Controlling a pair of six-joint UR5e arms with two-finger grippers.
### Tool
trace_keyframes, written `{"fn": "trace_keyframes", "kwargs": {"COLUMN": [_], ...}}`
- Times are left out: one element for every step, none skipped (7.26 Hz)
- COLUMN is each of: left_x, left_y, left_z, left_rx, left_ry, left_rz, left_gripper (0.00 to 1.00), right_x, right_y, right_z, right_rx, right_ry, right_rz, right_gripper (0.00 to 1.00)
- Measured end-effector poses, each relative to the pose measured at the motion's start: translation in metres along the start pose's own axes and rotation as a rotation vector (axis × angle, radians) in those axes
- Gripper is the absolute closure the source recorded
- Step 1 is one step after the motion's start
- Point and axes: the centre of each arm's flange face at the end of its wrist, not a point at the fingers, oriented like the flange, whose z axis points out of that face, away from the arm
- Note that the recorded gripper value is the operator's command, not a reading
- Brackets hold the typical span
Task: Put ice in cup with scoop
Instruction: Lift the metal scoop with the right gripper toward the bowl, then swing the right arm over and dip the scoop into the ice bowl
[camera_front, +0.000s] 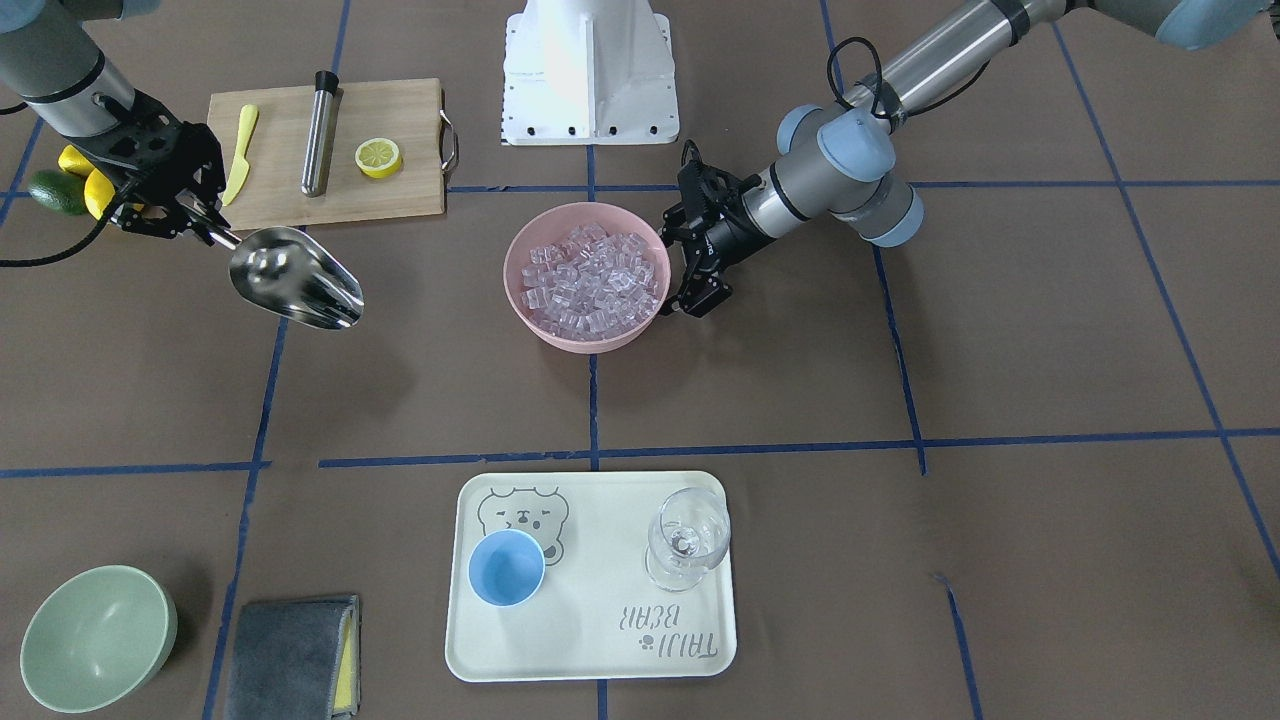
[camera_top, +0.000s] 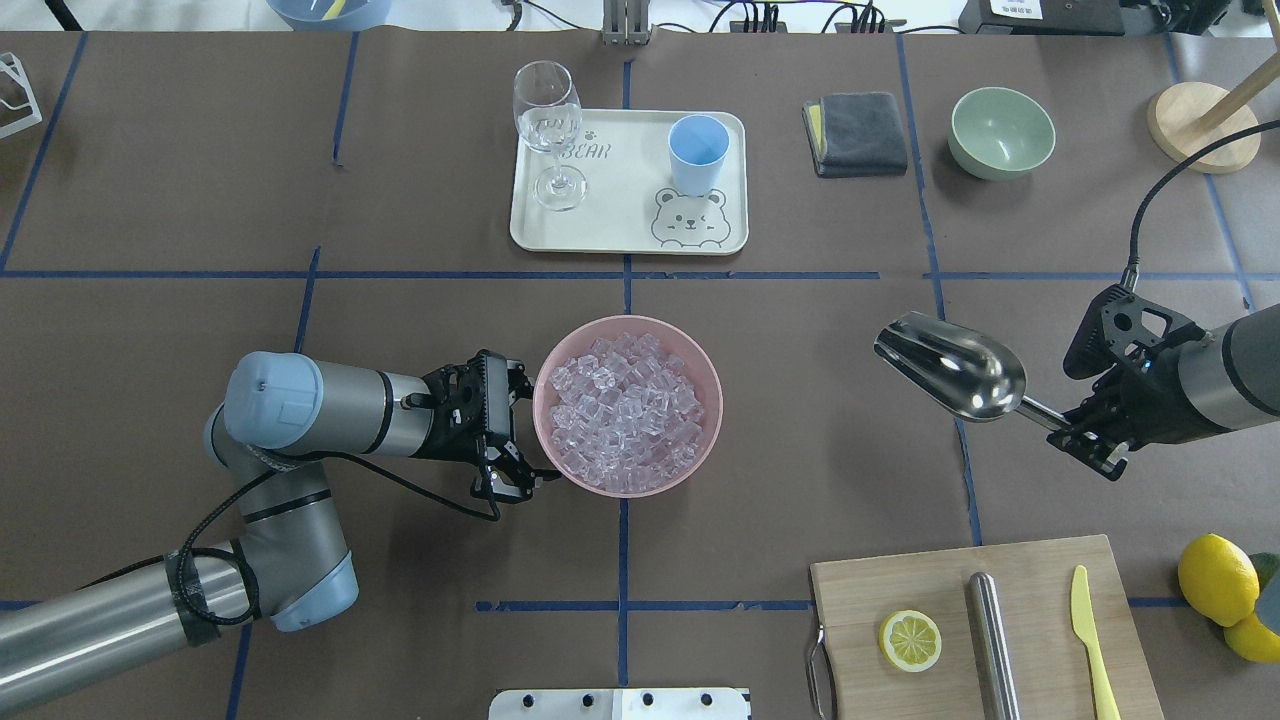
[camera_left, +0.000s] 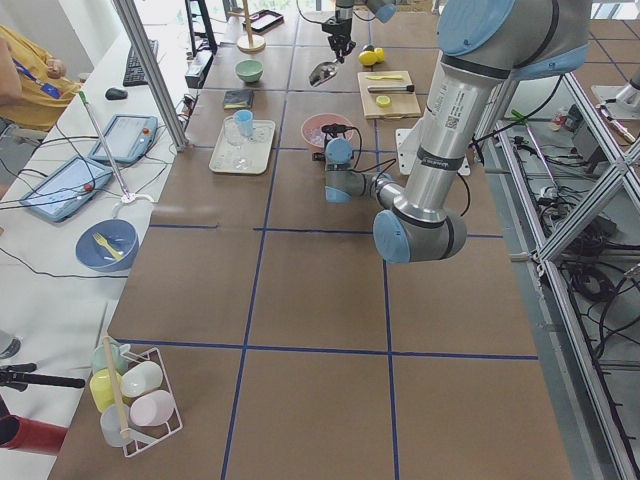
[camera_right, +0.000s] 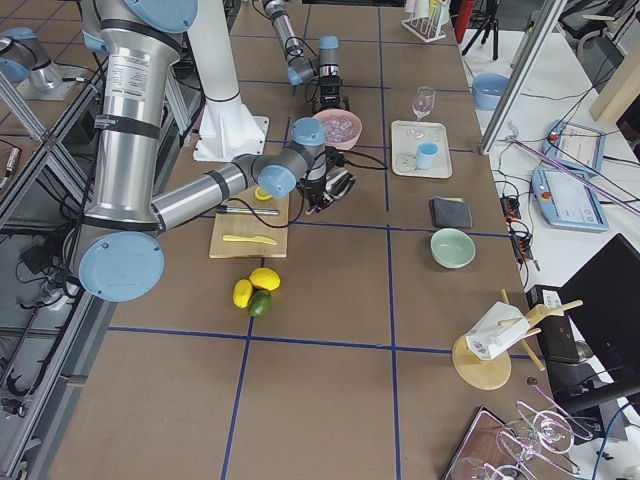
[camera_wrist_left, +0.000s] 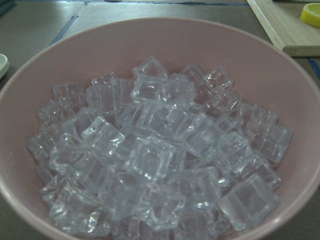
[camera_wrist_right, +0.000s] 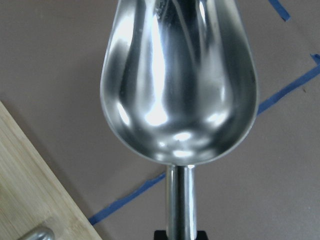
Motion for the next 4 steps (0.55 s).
{"fn": "trace_keyframes", "kwargs": {"left_x": [0.0,0.0,0.0,0.0], "left_y": [0.0,0.0,0.0,0.0], "left_z": [0.0,0.0,0.0,0.0], "left_rx": [0.0,0.0,0.0,0.0], "left_ry": [0.0,0.0,0.0,0.0], "left_rz": [0.0,0.0,0.0,0.0], "left_gripper": [0.0,0.0,0.0,0.0], "right_x": [-0.013,-0.035,-0.063,-0.092], "right_y": [-0.026,-0.058,-0.09,-0.128], "right_z": [-0.006,-0.017,-0.029,-0.044], "right_rx": [-0.027,-0.082,-0.151,-0.226], "right_ry": [0.003,0.024,0.051,0.076], "right_rz": [-0.003,-0.012,-0.022,-0.026], "right_gripper": [1.0,1.0,1.0,1.0]}}
